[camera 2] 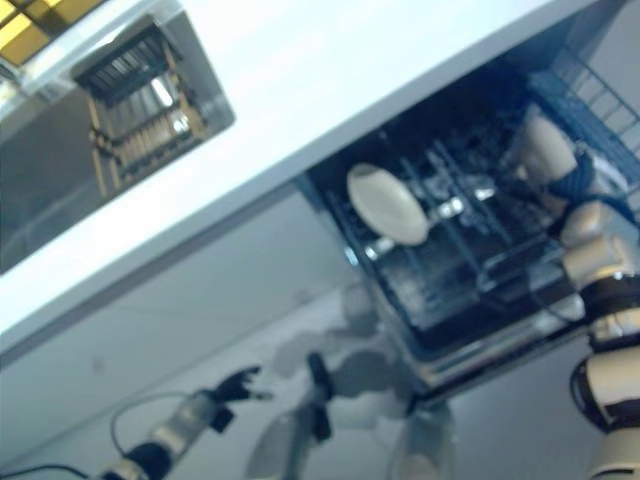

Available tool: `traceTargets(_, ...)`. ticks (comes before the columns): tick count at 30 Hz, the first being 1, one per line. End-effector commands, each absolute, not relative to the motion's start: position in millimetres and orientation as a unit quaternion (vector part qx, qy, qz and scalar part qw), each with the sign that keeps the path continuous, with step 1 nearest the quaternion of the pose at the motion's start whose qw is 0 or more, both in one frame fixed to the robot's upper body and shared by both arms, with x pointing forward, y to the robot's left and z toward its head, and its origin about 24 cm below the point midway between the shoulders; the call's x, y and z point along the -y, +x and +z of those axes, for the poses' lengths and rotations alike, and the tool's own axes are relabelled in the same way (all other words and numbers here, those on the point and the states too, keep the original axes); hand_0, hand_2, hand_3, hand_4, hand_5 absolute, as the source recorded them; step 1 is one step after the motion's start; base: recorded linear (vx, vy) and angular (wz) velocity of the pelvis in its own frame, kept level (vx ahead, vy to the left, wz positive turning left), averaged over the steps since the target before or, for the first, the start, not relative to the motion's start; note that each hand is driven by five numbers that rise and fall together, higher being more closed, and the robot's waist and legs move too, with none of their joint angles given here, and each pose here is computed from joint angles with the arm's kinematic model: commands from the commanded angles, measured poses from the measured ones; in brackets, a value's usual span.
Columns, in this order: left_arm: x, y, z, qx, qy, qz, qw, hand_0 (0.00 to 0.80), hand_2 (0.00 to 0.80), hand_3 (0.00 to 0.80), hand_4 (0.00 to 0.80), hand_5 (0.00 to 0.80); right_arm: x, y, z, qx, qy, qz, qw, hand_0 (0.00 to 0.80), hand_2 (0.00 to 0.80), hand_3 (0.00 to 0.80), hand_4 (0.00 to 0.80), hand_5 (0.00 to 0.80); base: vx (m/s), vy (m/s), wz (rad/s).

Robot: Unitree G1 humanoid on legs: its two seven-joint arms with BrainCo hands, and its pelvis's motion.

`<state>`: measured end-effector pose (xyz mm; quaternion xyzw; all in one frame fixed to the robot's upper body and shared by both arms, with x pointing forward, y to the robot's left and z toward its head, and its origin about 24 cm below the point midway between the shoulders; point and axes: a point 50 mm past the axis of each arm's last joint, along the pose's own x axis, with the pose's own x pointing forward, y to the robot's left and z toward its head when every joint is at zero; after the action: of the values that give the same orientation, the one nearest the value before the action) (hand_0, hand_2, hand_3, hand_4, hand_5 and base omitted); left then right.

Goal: Take plates into dishwasher

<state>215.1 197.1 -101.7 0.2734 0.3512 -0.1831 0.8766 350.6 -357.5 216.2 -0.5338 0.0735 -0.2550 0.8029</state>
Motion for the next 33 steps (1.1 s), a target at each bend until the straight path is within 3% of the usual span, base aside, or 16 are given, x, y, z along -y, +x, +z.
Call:
traceTargets(1, -205, 225, -94, -0.344, 0.272, -0.170, 0.883, 0.000, 0.000, 0.000, 0.000, 0.000, 377, 341, 242, -0.065, -0.537, -0.301, 0.785, 0.800, 0.800, 0.800, 0.800, 0.800, 0.000, 0.000, 0.00)
traceTargets(2, -205, 225, -94, -0.344, 0.272, -0.170, 0.883, 0.000, 0.000, 0.000, 0.000, 0.000, 377, 341, 242, -0.065, -0.537, -0.301, 0.785, 0.800, 0.800, 0.800, 0.800, 0.800, 0.000, 0.000, 0.00)
traceTargets(3, -206, 225, -94, -0.343, 0.273, -0.170, 0.882, 0.000, 0.000, 0.000, 0.000, 0.000, 376, 341, 243, -0.063, -0.538, -0.299, 0.786, 0.725, 0.725, 0.725, 0.725, 0.725, 0.000, 0.000, 0.00)
traceTargets(6, -205, 226, -94, -0.342, 0.274, -0.170, 0.883, 0.000, 0.000, 0.000, 0.000, 0.000, 374, 342, 243, -0.060, -0.543, -0.296, 0.784, 0.800, 0.800, 0.800, 0.800, 0.800, 0.000, 0.000, 0.00)
traceTargets(24, -210, 226, -92, -0.342, 0.281, -0.169, 0.880, 0.000, 0.000, 0.000, 0.000, 0.000, 358, 348, 250, -0.020, -0.548, -0.273, 0.790, 0.800, 0.800, 0.800, 0.800, 0.800, 0.000, 0.000, 0.00)
traceTargets(33, -212, 230, -90, -0.342, 0.285, -0.164, 0.880, 0.000, 0.000, 0.000, 0.000, 0.000, 359, 352, 241, -0.077, -0.533, -0.222, 0.813, 0.800, 0.800, 0.800, 0.800, 0.800, 0.000, 0.000, 0.00)
